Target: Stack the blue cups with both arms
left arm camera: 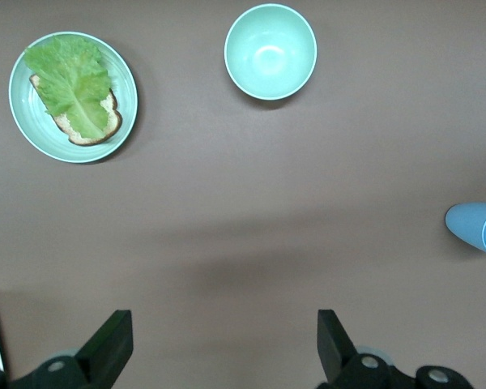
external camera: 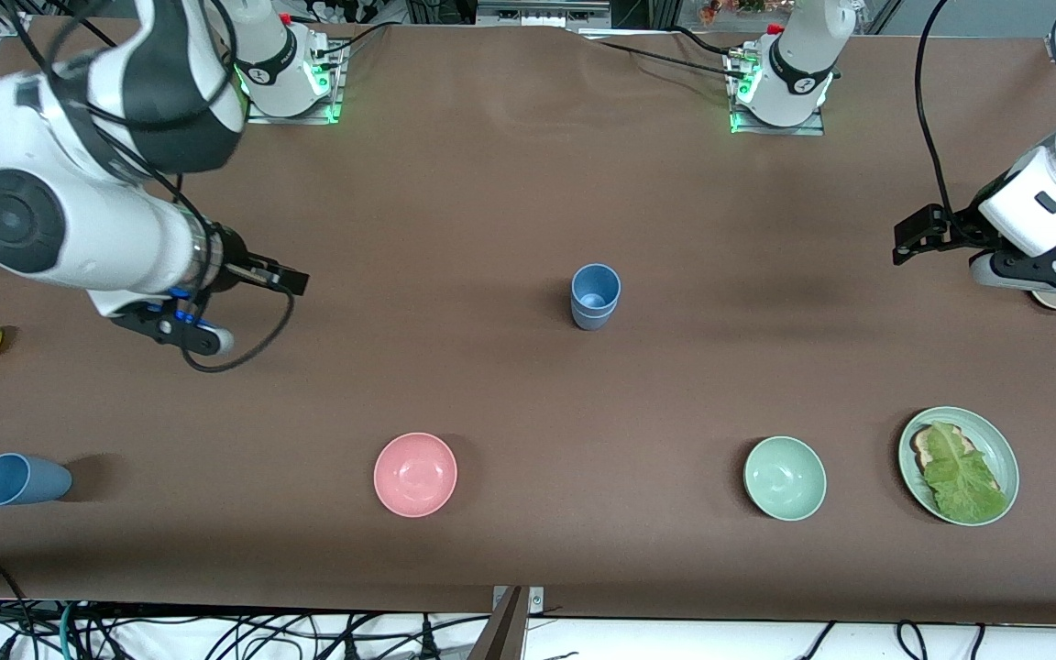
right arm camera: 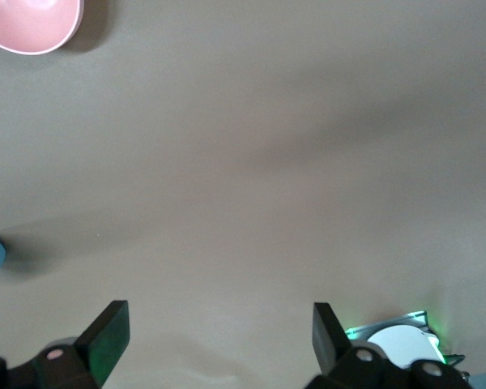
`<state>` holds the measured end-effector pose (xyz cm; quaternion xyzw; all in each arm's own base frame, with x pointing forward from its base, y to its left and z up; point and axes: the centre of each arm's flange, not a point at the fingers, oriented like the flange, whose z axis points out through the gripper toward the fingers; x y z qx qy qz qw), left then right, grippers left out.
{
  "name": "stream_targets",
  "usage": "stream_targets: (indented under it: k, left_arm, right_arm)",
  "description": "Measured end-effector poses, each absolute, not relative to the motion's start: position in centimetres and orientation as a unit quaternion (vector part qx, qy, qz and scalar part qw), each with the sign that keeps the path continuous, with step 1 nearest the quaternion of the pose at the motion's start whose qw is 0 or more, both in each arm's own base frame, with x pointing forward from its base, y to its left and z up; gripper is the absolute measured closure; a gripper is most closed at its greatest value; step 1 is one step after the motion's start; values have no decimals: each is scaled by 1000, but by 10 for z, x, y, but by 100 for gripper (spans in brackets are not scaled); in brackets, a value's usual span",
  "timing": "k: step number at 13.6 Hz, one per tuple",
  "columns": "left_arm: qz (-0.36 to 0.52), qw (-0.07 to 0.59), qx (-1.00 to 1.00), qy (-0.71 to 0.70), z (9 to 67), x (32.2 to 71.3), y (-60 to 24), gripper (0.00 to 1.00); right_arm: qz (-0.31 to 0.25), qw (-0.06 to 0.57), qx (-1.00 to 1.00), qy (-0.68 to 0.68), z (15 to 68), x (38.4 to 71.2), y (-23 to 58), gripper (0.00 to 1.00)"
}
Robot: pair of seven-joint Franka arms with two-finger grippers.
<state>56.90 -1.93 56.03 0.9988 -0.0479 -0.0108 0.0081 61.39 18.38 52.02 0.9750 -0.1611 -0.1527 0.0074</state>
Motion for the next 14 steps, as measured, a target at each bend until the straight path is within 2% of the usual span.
stream_targets:
  k: [10, 14]
  left_arm:
    - [-11, 10, 999, -49, 560, 574, -20, 0]
    - [-12, 10, 999, -50, 559, 574, -21, 0]
  right_arm:
    - [-144, 20, 984, -106, 532, 610, 170, 0]
    - [-124, 8, 989, -75, 535, 616, 110, 0]
